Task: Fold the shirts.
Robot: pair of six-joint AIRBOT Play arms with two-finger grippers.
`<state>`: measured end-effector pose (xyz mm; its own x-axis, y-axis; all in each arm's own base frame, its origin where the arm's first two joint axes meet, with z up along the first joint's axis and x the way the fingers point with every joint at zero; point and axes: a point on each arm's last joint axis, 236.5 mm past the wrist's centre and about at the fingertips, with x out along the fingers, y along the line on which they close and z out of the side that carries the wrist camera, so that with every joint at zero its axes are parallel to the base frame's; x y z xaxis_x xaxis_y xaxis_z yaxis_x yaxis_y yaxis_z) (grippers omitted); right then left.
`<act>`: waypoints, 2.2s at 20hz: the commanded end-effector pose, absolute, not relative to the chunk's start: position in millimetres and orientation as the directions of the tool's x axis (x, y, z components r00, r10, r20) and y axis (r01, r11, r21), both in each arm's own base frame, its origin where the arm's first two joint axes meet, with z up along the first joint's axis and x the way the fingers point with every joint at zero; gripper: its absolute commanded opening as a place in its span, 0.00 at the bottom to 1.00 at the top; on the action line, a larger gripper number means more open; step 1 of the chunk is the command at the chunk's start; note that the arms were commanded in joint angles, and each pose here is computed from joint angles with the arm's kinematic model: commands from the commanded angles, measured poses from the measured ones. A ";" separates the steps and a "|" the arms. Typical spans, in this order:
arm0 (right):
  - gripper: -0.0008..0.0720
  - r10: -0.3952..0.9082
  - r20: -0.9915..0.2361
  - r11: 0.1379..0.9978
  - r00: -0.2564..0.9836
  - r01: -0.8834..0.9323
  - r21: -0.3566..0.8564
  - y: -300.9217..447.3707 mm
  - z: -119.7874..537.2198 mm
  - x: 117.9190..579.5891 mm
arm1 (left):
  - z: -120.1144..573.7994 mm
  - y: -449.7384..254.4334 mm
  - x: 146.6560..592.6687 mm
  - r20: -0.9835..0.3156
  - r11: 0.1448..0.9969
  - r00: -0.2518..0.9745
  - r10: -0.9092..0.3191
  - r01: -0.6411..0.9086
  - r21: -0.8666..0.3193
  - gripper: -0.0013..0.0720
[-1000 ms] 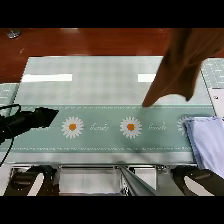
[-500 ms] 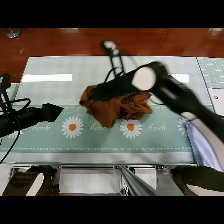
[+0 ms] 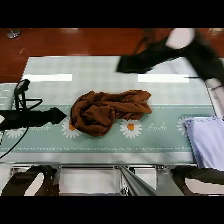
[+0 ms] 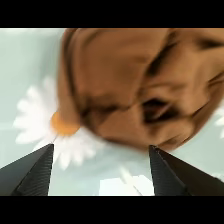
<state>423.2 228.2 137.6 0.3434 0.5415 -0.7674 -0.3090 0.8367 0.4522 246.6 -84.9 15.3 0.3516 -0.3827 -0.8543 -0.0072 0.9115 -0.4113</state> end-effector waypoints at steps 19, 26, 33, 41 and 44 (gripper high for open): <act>0.87 0.429 -0.847 0.837 0.315 0.214 0.504 77.6 -38.0 271.6 | -106.6 -99.3 266.9 -0.802 0.742 0.322 -0.504 -0.314 -0.592 0.97; 0.87 0.449 -0.849 0.833 0.279 0.212 0.511 103.2 -55.0 277.0 | -107.8 -110.0 289.1 -0.785 0.767 0.294 -0.545 -0.204 -0.609 0.04; 0.87 0.520 -0.828 0.777 0.209 0.286 0.561 123.0 -82.0 307.9 | -72.7 -123.1 308.2 -0.741 0.760 0.283 -0.609 -0.057 -0.647 0.04; 0.54 0.612 -0.769 0.708 0.182 0.308 0.636 161.7 -90.4 366.6 | -72.5 -123.2 308.2 -0.741 0.760 0.283 -0.610 -0.057 -0.647 0.04; 0.04 0.615 -0.761 0.742 0.209 0.175 0.647 166.9 -57.3 390.5 | -59.1 -121.4 317.3 -0.726 0.753 0.298 -0.619 -0.036 -0.657 0.04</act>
